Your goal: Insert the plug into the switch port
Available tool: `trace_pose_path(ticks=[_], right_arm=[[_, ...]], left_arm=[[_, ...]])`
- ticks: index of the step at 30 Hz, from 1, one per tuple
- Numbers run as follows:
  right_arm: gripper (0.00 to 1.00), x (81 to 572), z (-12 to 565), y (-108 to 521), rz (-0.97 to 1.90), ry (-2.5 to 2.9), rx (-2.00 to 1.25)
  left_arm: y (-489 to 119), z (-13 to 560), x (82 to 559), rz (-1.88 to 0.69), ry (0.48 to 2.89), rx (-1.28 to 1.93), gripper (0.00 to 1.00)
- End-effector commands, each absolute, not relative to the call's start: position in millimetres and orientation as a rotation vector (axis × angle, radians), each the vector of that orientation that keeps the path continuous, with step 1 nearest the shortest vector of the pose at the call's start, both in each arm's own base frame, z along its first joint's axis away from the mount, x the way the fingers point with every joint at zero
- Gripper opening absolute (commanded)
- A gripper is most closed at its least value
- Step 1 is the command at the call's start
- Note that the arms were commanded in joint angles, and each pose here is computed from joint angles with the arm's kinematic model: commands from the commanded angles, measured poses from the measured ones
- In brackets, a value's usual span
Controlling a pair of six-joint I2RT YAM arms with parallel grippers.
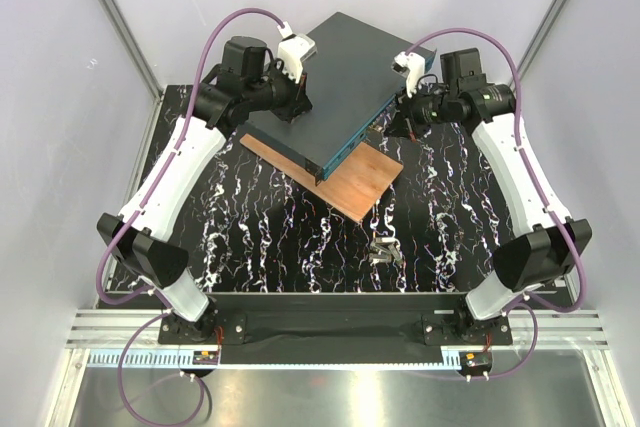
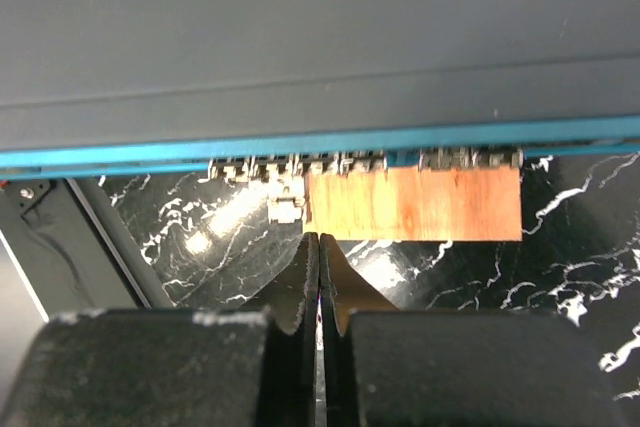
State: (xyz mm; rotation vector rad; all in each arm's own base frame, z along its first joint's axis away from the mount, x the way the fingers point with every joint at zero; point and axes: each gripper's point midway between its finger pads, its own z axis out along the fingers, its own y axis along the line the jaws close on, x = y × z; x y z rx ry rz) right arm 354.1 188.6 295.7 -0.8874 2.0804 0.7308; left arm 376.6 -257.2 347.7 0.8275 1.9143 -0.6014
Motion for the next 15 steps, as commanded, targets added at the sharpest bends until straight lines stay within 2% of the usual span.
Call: trace_pose_path(ticks=[1,15], right_arm=[[0.00,363.0,319.0,199.3,0.774,2.007,-0.873],[0.00,363.8,322.3,230.2,0.894,1.998,-0.815]], left_arm=[[-257.5,371.0,370.9,-0.612,1.831,0.829,0.04],[-256.6,363.5,371.7,-0.628,1.846,0.812,0.03]])
